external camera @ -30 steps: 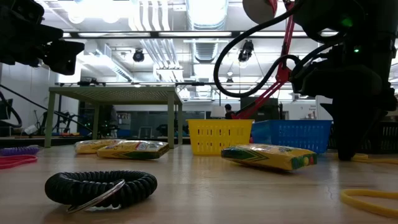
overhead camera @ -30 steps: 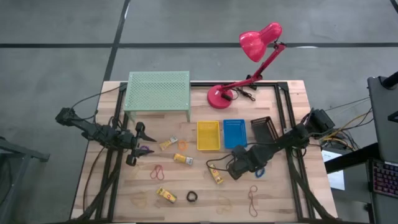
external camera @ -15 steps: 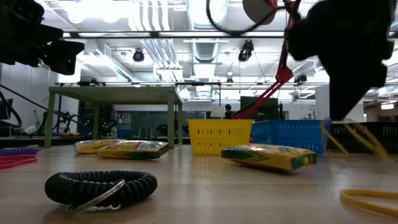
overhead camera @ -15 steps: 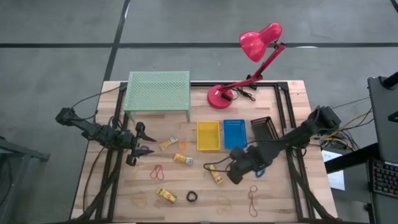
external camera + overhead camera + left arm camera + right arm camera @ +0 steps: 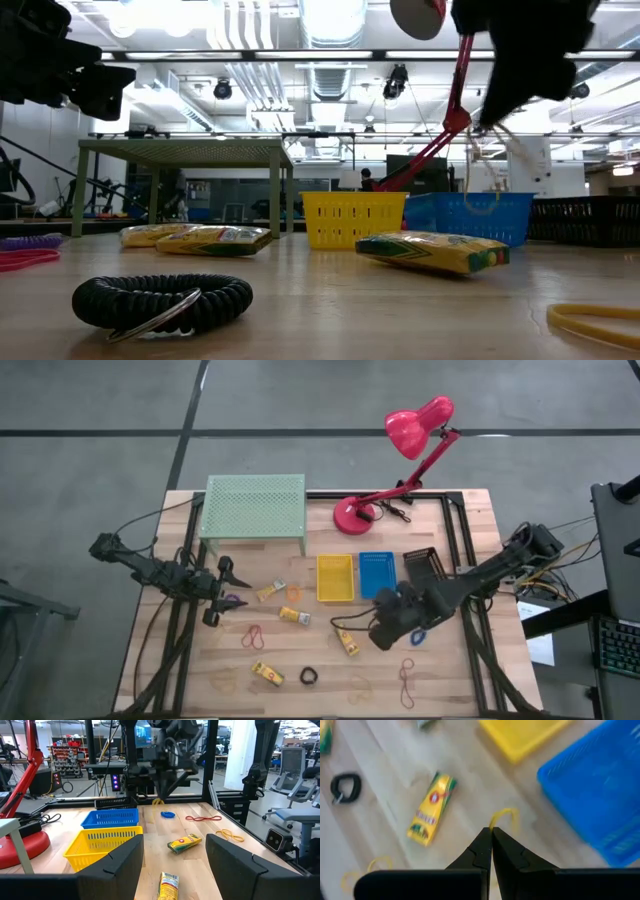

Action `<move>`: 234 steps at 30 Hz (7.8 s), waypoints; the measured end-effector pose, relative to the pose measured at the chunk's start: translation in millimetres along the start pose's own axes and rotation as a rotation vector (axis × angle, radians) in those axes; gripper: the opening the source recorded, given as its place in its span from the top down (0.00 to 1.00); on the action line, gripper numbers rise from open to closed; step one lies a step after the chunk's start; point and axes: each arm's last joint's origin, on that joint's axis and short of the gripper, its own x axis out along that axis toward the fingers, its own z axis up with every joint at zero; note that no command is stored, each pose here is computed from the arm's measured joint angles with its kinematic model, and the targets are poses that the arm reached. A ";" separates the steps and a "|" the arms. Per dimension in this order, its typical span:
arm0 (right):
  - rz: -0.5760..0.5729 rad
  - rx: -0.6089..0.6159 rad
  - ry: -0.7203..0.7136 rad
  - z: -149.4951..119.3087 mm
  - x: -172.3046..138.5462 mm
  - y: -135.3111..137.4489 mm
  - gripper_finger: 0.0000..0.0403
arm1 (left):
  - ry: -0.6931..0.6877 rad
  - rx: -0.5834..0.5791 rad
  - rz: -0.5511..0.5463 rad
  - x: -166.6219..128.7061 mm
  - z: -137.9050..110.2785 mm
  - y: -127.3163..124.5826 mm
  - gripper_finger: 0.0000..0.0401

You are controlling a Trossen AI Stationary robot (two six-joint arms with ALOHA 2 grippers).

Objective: Pick & Place Office Desk Supplies
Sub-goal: Put the top right yellow rubber band into the blue basket, then put the right red rubber band into the blue basket

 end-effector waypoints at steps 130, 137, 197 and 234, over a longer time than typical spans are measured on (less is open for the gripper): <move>-0.196 0.774 0.246 -87.5 -12.1 80.4 0.71 | 0.000 0.000 0.000 0.0 0.0 0.0 0.45; -0.341 0.841 0.300 -90.3 -10.1 104.9 0.68 | 0.000 0.000 0.000 0.0 -0.1 0.0 0.45; -0.497 0.700 0.358 -148.5 48.3 105.4 0.98 | 0.000 0.000 0.000 0.0 0.1 0.0 0.45; -0.496 0.353 -0.458 -53.0 -24.6 52.6 0.98 | 0.000 0.000 0.001 0.0 -0.1 0.0 0.45</move>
